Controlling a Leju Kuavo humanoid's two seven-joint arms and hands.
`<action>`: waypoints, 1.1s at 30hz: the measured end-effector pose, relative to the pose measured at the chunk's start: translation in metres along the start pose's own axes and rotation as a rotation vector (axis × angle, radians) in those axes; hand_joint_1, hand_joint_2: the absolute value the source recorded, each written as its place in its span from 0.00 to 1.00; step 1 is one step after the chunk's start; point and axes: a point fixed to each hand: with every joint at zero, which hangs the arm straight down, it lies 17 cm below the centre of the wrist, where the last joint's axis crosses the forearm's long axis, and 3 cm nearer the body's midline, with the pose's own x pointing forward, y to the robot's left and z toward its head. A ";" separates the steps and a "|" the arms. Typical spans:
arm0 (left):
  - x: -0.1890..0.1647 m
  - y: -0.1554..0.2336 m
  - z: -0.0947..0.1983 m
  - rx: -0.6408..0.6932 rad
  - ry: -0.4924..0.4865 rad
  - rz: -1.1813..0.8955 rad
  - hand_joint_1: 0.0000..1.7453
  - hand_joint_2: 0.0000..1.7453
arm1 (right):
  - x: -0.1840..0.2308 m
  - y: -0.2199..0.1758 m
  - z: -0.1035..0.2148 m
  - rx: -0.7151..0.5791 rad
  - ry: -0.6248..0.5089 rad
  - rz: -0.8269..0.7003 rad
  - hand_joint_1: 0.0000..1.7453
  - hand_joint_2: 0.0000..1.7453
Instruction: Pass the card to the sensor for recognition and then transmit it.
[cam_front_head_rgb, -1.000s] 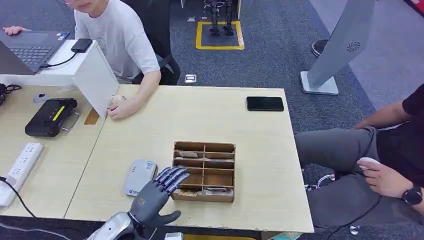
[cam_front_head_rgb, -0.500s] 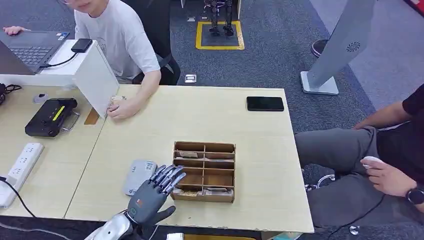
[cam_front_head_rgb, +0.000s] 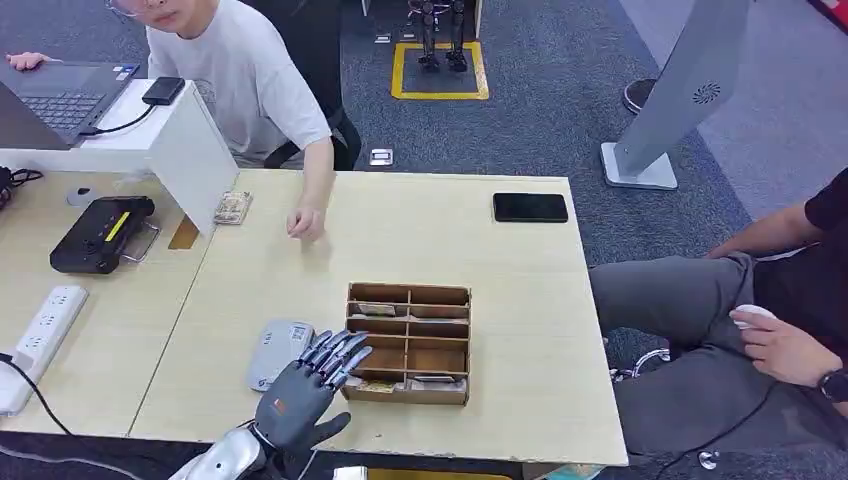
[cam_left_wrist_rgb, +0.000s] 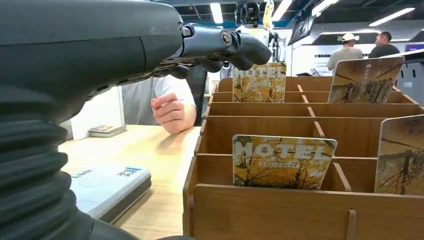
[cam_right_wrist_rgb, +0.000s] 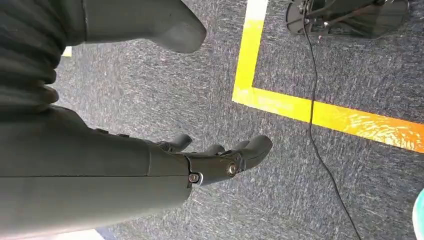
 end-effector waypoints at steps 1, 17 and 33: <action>0.000 0.000 0.000 -0.001 -0.002 -0.001 0.00 1.00 | 0.000 0.000 0.000 0.000 0.000 0.000 0.00 1.00; 0.004 0.005 0.001 0.003 -0.035 -0.018 0.00 1.00 | 0.000 0.000 0.000 0.000 0.001 -0.002 0.00 1.00; 0.004 0.004 0.001 0.000 -0.035 -0.017 0.00 1.00 | 0.000 0.000 0.000 0.000 0.000 -0.002 0.00 1.00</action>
